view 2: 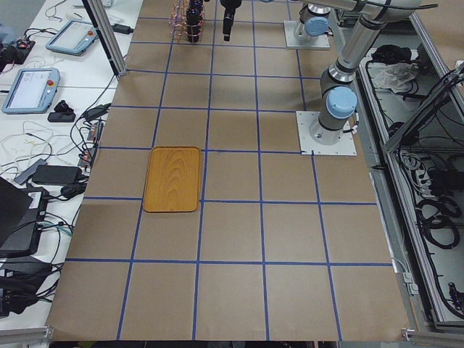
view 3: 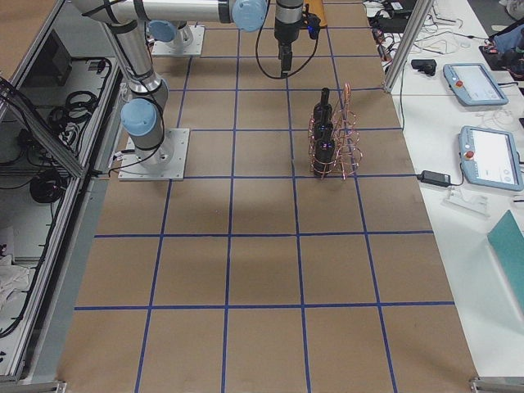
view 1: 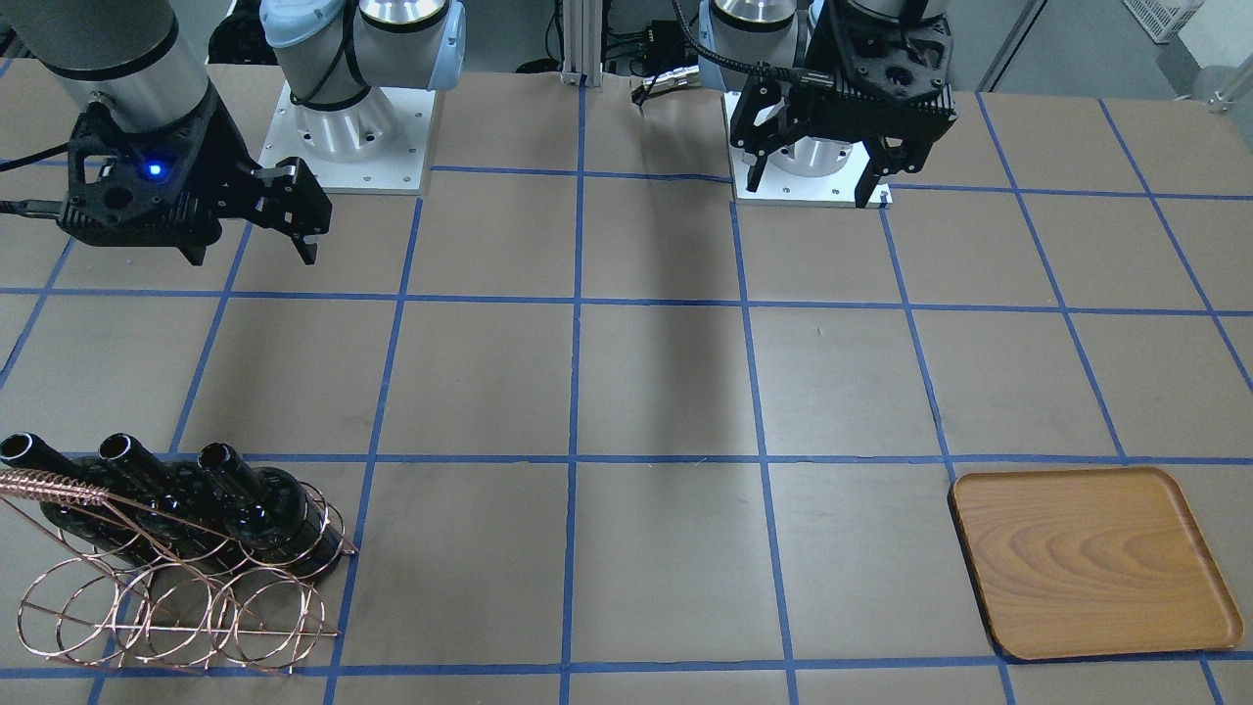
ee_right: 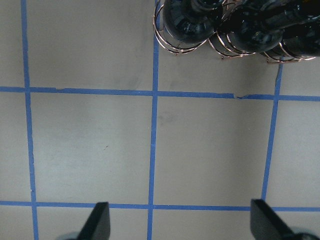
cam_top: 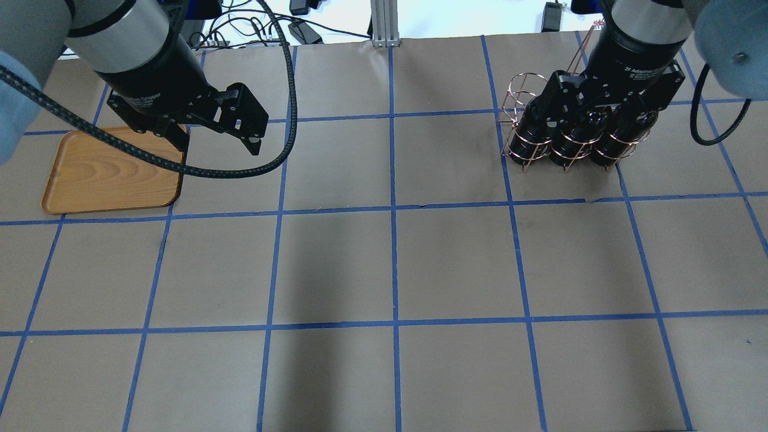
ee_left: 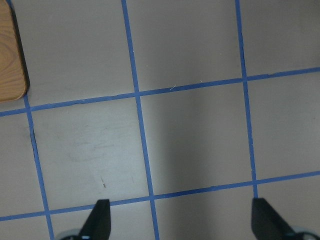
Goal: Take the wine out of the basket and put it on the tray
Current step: 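Lower the right gripper over the bottles in the copper wire rack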
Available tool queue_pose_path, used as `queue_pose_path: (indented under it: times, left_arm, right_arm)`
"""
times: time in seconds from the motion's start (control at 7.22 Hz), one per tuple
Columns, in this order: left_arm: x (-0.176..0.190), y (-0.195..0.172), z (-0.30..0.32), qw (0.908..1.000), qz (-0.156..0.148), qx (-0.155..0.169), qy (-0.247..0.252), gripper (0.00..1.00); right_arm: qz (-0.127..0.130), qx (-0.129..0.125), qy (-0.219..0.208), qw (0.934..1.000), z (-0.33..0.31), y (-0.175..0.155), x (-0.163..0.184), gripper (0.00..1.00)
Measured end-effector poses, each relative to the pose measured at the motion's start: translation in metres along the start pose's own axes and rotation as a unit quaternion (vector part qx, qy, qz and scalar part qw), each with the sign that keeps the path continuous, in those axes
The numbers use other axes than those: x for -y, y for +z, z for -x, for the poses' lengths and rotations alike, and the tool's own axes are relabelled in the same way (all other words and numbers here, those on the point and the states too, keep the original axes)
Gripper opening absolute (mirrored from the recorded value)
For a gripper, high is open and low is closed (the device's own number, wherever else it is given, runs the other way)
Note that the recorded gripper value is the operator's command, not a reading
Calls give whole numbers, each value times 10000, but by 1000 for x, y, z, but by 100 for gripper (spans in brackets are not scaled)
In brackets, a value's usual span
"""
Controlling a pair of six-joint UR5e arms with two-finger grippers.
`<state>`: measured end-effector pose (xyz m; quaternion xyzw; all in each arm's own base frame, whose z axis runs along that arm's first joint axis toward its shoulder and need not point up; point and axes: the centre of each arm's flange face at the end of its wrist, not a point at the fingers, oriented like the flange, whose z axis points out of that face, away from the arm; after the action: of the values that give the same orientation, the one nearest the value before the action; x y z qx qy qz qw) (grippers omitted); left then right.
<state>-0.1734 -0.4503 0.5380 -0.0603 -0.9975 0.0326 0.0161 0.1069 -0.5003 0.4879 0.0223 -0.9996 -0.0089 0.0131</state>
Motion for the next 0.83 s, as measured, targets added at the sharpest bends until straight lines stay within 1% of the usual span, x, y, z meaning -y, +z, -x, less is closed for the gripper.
queue_pose_path:
  times: [0.42,0.83]
  left_arm:
    - [0,0,0,10000,-3,2,4,100]
    - [0,-1,0,10000,-7,3,-1,100]
  right_arm:
    - [9,-80,-1,10000,-2,0,0,100]
    - [-64,-110,22,9999,-6,-3,1,100]
